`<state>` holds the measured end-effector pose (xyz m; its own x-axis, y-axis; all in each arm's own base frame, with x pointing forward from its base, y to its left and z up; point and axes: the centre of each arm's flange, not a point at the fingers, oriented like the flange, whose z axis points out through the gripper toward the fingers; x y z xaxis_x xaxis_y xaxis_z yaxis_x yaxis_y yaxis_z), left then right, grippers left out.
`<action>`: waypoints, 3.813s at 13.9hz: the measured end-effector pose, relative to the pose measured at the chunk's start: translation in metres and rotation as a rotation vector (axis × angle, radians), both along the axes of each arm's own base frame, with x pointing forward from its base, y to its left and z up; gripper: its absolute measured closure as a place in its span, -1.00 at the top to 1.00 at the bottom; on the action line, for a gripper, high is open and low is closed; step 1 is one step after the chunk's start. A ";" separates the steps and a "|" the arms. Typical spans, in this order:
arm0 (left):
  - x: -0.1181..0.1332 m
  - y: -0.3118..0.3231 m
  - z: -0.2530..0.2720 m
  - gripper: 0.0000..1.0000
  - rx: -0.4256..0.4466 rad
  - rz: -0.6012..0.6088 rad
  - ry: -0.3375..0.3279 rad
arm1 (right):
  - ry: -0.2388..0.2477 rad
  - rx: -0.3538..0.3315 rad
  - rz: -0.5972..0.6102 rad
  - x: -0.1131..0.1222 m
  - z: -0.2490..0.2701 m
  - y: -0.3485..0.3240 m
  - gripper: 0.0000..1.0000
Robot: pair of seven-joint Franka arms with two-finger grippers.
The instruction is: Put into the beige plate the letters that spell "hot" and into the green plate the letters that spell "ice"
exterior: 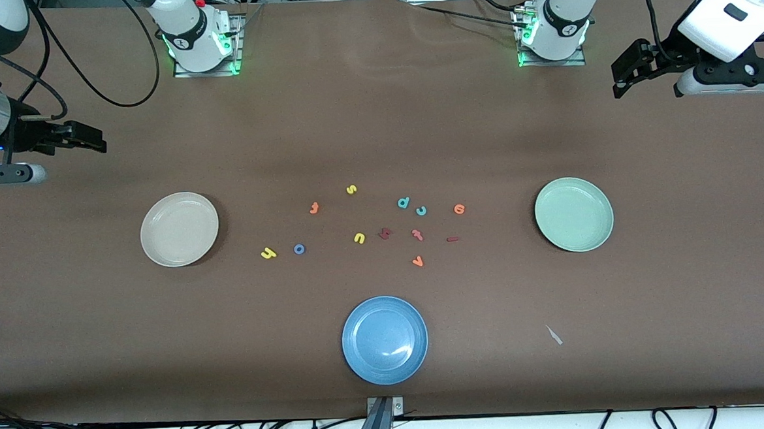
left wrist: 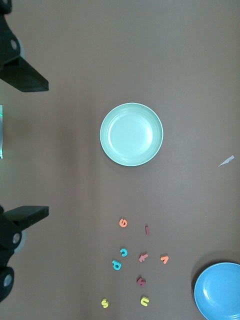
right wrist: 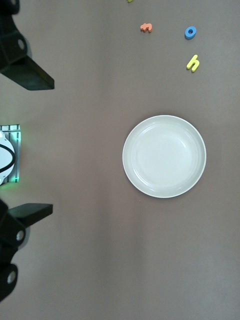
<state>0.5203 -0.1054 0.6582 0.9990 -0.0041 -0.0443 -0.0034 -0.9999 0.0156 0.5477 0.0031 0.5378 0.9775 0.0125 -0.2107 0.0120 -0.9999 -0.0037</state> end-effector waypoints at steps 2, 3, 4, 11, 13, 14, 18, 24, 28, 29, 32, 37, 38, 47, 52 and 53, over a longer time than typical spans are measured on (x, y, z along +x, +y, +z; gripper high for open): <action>0.000 -0.001 0.000 1.00 0.000 -0.001 0.000 | 0.013 0.008 -0.011 0.004 -0.011 0.018 1.00; 0.000 -0.002 0.000 1.00 0.000 -0.003 0.001 | 0.018 0.015 -0.030 0.007 -0.018 0.031 1.00; 0.000 -0.003 -0.001 1.00 0.000 -0.002 0.001 | 0.018 0.019 -0.044 0.010 -0.025 0.047 1.00; 0.004 -0.019 -0.014 1.00 0.001 -0.012 0.026 | -0.056 -0.029 -0.203 0.013 -0.101 0.183 1.00; 0.018 -0.027 -0.037 1.00 -0.005 -0.028 0.054 | -0.087 -0.022 -0.224 0.010 -0.125 0.214 1.00; 0.029 -0.038 -0.055 1.00 -0.012 -0.045 0.063 | -0.096 -0.015 -0.218 0.009 -0.141 0.227 1.00; 0.066 -0.109 -0.146 1.00 -0.047 -0.136 0.091 | -0.138 0.027 -0.225 0.008 -0.214 0.282 1.00; 0.103 -0.156 -0.272 1.00 -0.102 -0.236 0.118 | -0.181 0.060 -0.241 -0.017 -0.302 0.324 1.00; 0.106 -0.188 -0.330 1.00 -0.157 -0.584 0.106 | -0.147 0.040 -0.235 -0.030 -0.333 0.336 0.99; 0.109 -0.189 -0.344 1.00 -0.170 -0.653 0.096 | -0.141 0.035 -0.235 -0.031 -0.338 0.335 0.93; 0.121 -0.190 -0.387 1.00 -0.204 -0.837 0.036 | -0.133 0.031 -0.234 -0.033 -0.345 0.336 0.89; 0.121 -0.198 -0.444 0.92 -0.241 -1.049 0.010 | -0.127 0.027 -0.235 -0.032 -0.354 0.336 0.63; 0.119 -0.206 -0.450 0.81 -0.241 -1.061 -0.010 | -0.127 0.028 -0.235 -0.031 -0.356 0.337 0.62; 0.117 -0.223 -0.458 0.07 -0.181 -1.147 -0.039 | -0.126 0.025 -0.235 -0.027 -0.362 0.336 -0.27; 0.116 -0.221 -0.467 0.07 -0.159 -1.200 -0.025 | -0.127 0.026 -0.236 -0.026 -0.361 0.336 -0.64; 0.116 -0.220 -0.469 0.07 -0.160 -1.206 -0.023 | -0.130 0.028 -0.237 -0.024 -0.360 0.336 -0.64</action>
